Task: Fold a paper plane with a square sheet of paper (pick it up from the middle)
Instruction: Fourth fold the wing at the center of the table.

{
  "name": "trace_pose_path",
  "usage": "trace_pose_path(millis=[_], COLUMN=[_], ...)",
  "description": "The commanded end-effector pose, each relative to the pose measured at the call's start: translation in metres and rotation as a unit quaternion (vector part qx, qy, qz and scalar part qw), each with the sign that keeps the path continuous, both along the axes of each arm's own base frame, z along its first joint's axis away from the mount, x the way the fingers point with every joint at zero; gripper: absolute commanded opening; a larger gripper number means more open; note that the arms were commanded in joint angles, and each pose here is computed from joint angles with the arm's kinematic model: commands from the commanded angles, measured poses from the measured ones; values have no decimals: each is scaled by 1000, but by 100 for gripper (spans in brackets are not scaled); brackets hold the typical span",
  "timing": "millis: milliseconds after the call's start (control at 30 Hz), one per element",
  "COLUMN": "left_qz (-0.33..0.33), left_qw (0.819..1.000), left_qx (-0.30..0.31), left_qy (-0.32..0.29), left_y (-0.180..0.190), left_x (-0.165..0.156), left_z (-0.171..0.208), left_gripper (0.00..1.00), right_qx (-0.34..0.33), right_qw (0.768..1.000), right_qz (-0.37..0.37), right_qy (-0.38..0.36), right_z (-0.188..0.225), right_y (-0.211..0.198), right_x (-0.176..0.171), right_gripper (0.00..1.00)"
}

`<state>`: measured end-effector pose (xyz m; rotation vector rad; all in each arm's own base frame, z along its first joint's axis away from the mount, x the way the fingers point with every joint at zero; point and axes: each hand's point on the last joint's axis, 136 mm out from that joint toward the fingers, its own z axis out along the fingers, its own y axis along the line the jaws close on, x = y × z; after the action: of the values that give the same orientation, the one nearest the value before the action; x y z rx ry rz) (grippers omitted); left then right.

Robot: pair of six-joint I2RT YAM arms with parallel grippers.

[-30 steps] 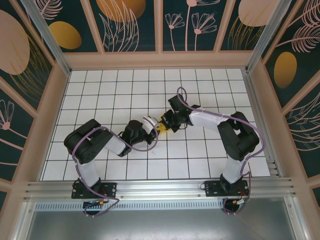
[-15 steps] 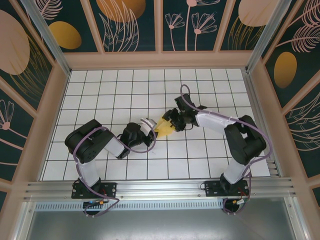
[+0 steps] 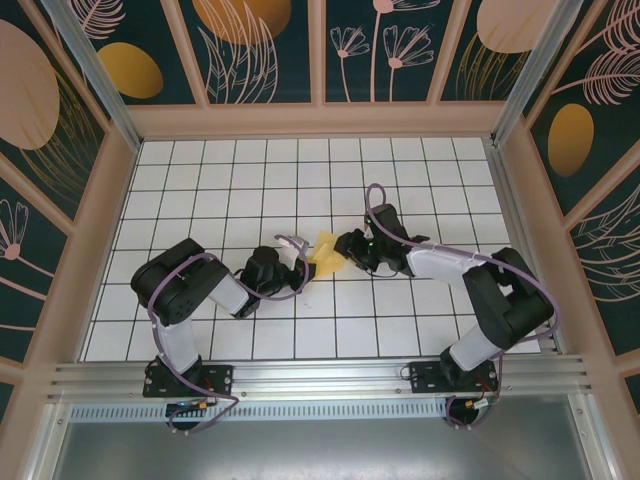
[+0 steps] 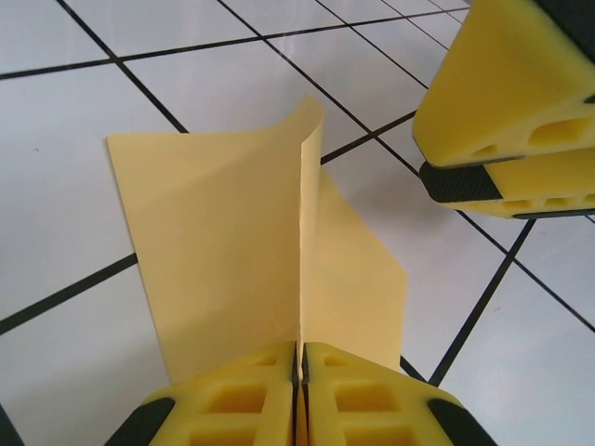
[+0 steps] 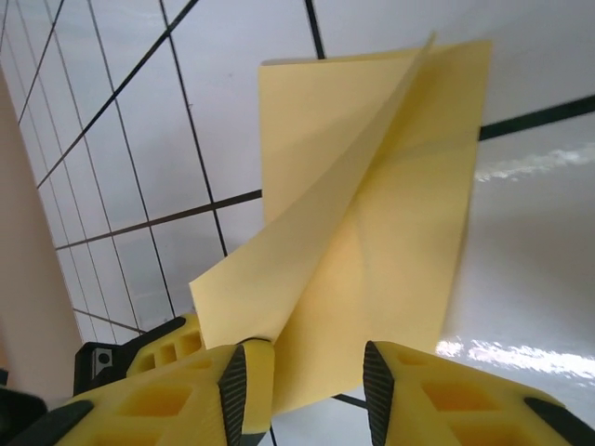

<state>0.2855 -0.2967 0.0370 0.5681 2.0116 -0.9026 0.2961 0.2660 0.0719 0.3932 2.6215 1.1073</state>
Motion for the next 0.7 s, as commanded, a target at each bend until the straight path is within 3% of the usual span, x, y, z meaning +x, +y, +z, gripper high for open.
trace_pose_path(millis=[0,667], left_qz=[6,19], left_qw=[998,993], left_qx=[-33,-58], left_qy=[46,104], left_y=[-7,-10], left_x=[-2,-5], left_z=[1,-5], left_gripper=[12,17], right_qx=[20,14], right_qw=[999,999], right_qz=[27,30], right_qy=[-21,19], right_z=[0,-32], right_y=[10,23], right_x=[4,15], right_gripper=[34,38])
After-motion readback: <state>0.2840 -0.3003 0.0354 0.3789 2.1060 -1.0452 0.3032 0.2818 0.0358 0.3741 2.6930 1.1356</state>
